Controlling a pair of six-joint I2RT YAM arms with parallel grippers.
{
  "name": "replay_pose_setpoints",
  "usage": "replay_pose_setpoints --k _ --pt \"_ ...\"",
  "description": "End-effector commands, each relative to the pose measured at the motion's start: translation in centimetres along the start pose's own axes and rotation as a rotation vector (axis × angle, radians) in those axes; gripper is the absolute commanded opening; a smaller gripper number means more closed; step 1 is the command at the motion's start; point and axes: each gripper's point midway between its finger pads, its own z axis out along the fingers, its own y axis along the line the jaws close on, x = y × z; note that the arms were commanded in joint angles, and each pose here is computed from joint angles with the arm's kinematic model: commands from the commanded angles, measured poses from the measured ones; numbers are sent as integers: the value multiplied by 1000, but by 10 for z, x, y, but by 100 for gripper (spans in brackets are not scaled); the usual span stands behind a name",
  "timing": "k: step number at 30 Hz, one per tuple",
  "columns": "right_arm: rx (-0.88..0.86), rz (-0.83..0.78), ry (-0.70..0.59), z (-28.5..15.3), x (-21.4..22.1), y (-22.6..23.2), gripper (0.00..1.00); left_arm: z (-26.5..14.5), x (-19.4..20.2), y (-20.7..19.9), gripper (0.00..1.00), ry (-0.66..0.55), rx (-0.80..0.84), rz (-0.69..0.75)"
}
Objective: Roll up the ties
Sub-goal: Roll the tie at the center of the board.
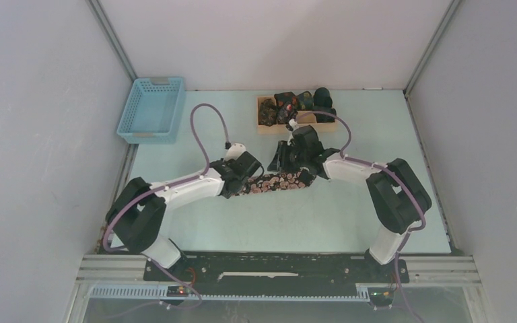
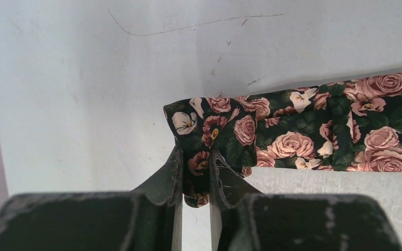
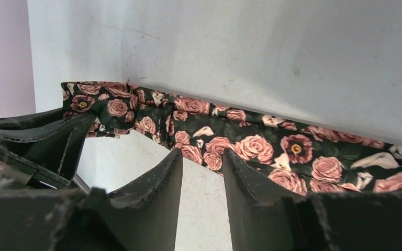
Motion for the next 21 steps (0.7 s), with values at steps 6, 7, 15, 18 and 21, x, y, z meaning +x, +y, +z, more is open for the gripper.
replay_pose_setpoints --k 6,7,15,18,21 --pt "2 34 -86 -21 -24 -2 36 -4 -7 -16 8 -24 -103 94" --pt "4 36 -85 -20 -23 -2 36 -3 -7 -19 8 -21 -100 97" --pt "8 41 -95 -23 -25 -4 35 -3 -11 -50 8 -14 -59 112" --pt "8 40 -99 -24 -26 -4 35 -3 -11 -60 9 -10 -41 119" --pt "10 44 -97 -23 -26 -5 35 -2 -10 -69 9 -4 -22 121"
